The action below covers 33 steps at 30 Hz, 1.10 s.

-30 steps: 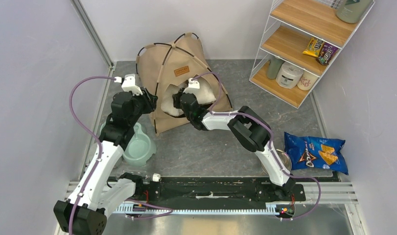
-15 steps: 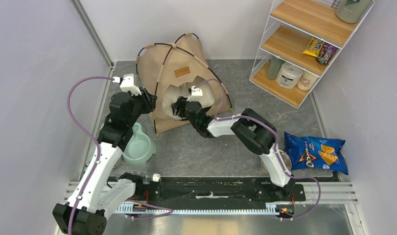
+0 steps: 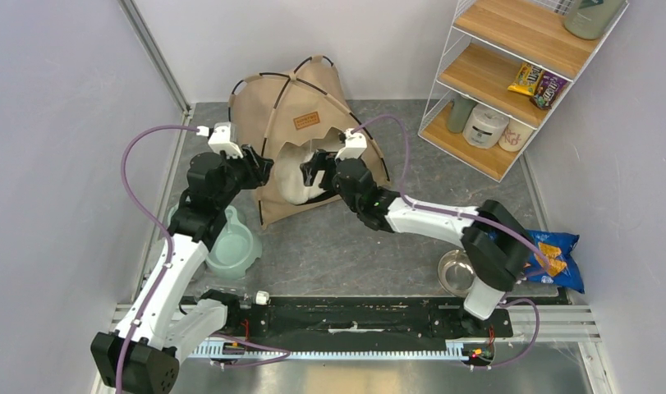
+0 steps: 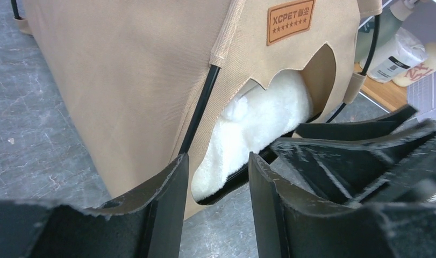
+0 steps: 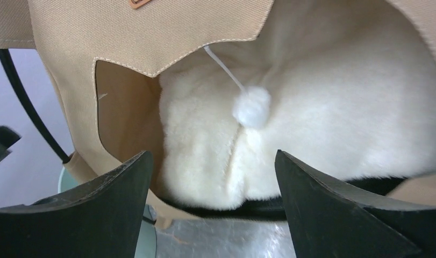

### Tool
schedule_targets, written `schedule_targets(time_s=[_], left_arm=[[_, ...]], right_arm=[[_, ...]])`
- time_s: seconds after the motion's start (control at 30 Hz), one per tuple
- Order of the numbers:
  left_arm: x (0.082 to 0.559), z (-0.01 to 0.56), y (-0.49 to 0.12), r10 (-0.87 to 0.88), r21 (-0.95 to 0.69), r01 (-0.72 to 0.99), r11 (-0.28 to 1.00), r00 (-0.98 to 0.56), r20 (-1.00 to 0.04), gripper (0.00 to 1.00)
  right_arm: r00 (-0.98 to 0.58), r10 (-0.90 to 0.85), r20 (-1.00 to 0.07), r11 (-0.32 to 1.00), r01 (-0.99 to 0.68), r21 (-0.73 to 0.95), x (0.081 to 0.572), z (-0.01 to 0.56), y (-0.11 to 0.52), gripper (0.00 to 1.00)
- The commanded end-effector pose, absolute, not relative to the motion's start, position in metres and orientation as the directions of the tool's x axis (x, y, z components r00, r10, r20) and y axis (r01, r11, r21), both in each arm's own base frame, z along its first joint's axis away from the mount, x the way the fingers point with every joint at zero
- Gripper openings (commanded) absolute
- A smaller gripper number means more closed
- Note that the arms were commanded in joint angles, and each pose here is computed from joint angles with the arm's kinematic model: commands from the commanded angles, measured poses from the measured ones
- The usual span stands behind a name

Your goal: Set up the pet tent

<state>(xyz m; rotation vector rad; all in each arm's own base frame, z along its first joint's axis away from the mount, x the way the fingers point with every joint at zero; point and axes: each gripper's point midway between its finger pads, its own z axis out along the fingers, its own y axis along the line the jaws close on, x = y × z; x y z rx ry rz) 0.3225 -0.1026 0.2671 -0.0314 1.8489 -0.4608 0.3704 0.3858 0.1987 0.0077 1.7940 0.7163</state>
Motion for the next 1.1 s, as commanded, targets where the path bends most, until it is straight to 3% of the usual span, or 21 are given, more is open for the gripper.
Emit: schedule_targets(time_s=[0.0, 0.27, 0.53, 0.8, 0.9, 1.07], left_arm=[[0.331, 0.271, -0.109, -0.263, -0.338, 0.240, 0.910, -0.298, -0.918, 0.53], [0.350, 0.247, -0.109, -0.222, -0.296, 0.229, 0.927, -0.300, -0.928, 0.54], [0.359, 0.251, -0.104, -0.134, -0.200, 0.244, 0.949, -0.263, -0.955, 0.48], [0.355, 0.258, -0.093, -0.131, -0.179, 0.202, 0.963, -0.228, -0.965, 0.46], [0.351, 0.253, -0.092, -0.127, -0.179, 0.196, 0.964, -0.250, -0.960, 0.46], [0.348, 0.259, -0.096, -0.137, -0.191, 0.216, 0.958, -0.243, -0.960, 0.46]], right_arm=[[-0.380, 0.271, -0.884, 0.880, -0.274, 0.388, 0.358, 0.213, 0.343, 0.89], [-0.321, 0.003, -0.947, 0.956, -0.278, 0.098, 0.351, 0.264, 0.268, 0.95], [-0.313, -0.297, -0.902, 0.891, -0.430, -0.144, 0.402, 0.271, 0.239, 0.97], [-0.290, -0.386, -0.876, 0.818, -0.547, -0.179, 0.446, 0.258, 0.245, 0.95], [-0.290, -0.398, -0.870, 0.803, -0.569, -0.178, 0.450, 0.252, 0.251, 0.83], [-0.307, -0.348, -0.886, 0.815, -0.566, -0.124, 0.441, 0.257, 0.252, 0.28]])
